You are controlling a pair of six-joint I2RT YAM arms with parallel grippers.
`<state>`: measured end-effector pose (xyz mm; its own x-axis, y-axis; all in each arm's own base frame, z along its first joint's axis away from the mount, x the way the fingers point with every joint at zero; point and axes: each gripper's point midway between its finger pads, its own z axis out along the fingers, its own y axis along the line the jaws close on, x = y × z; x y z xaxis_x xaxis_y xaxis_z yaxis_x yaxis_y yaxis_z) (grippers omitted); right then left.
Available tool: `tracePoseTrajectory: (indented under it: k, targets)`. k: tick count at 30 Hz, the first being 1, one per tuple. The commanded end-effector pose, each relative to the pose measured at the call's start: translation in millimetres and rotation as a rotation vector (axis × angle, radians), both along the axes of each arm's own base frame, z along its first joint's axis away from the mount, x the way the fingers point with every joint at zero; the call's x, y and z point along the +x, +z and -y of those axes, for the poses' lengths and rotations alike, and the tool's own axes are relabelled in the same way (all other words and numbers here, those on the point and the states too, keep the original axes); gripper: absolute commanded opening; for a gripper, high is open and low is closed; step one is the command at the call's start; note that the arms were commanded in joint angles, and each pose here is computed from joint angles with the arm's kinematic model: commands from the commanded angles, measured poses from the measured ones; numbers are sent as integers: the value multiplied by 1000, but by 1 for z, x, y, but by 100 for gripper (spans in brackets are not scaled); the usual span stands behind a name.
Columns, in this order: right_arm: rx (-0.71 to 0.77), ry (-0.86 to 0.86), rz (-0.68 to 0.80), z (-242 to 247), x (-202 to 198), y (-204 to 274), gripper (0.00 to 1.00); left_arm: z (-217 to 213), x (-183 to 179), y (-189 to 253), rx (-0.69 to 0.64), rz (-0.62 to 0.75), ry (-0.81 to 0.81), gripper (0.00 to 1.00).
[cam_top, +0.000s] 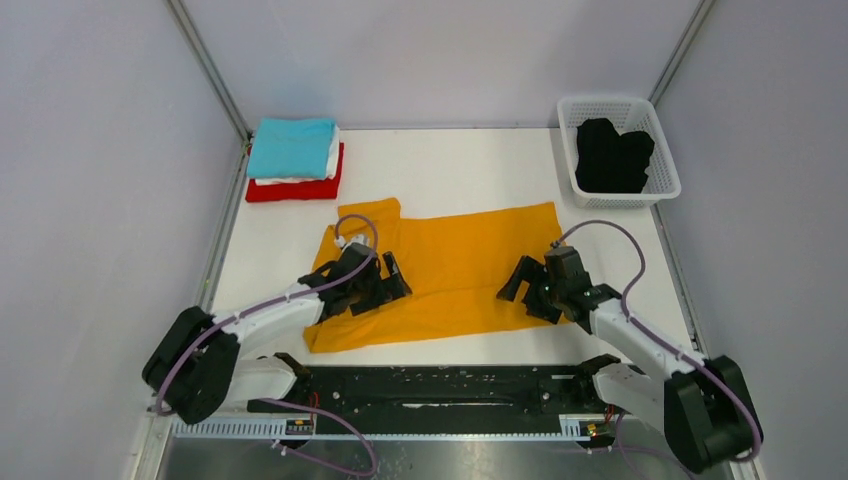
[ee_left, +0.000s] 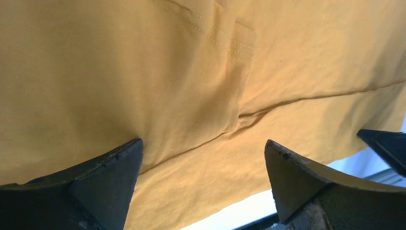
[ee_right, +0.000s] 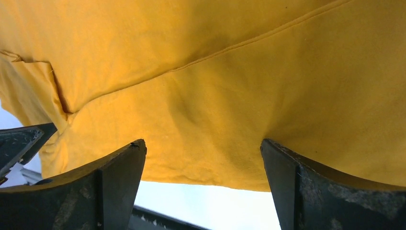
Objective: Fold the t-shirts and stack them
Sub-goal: Grab the side of the flattened tshirt furthest away from the robot with both arms
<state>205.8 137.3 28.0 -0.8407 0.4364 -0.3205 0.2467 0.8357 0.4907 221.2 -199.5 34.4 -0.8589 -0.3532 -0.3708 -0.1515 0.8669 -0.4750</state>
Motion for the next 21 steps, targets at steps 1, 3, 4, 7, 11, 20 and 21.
tracePoseTrajectory:
  k: [1,3,4,7,11,20,21]
  targets:
    - [-32,8,-249,15,-74,-30,100,-24,-58,-34,44,-185,88,99]
    - [-54,0,-183,19,-64,-20,99,-30,-49,-20,71,-128,104,99]
    - [-64,1,-147,21,-58,-13,100,-33,-40,-10,100,-93,111,99]
    - [-75,-7,-5,22,-32,23,100,-39,-17,25,171,1,114,99]
    - [-90,-60,162,27,-1,61,99,-38,24,76,178,151,131,99]
    - [-165,-34,273,34,20,77,99,-92,135,108,314,214,225,99]
    - [-172,-27,270,34,20,75,99,-95,151,104,319,192,229,99]
